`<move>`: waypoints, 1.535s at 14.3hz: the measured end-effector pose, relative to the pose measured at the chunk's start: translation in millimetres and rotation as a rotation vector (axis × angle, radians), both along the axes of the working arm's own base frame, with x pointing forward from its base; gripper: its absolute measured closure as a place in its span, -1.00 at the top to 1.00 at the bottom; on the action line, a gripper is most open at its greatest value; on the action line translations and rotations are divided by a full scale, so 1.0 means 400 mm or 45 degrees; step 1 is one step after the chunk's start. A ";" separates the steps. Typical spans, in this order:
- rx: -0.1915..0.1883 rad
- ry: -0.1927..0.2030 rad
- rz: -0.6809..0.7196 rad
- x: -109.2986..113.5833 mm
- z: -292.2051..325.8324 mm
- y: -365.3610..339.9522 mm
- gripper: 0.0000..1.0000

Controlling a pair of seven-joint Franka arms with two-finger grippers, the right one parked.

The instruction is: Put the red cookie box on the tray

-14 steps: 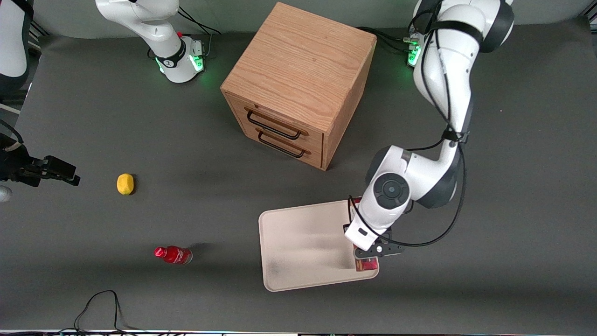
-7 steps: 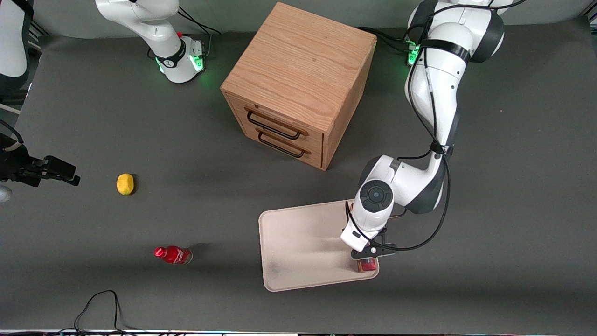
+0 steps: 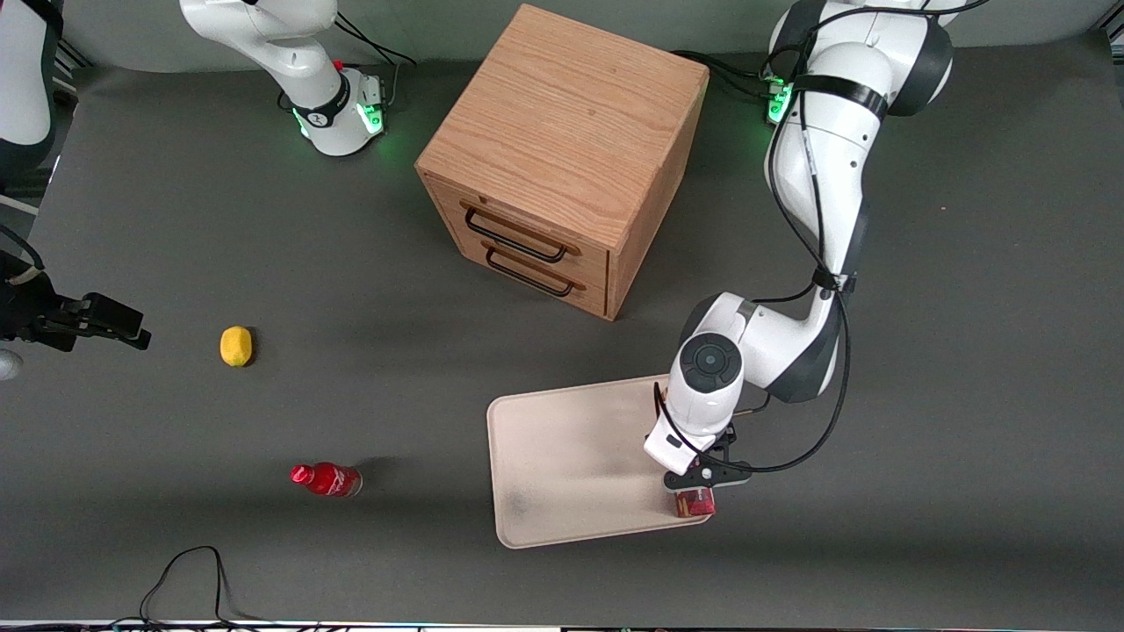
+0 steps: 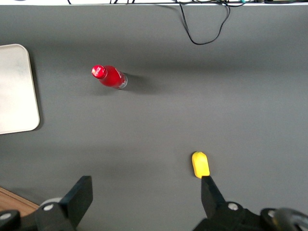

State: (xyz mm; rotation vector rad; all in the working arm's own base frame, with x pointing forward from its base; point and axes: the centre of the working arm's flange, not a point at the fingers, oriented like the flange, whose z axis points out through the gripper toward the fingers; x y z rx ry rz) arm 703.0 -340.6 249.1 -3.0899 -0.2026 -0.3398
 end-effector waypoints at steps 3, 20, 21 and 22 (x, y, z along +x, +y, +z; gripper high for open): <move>-0.062 -0.023 0.020 0.003 0.142 0.061 0.85; -0.039 0.165 0.044 -0.423 0.847 0.854 1.00; -0.036 0.165 0.025 -0.435 0.852 0.853 1.00; -0.033 0.168 0.007 -0.439 0.850 0.851 1.00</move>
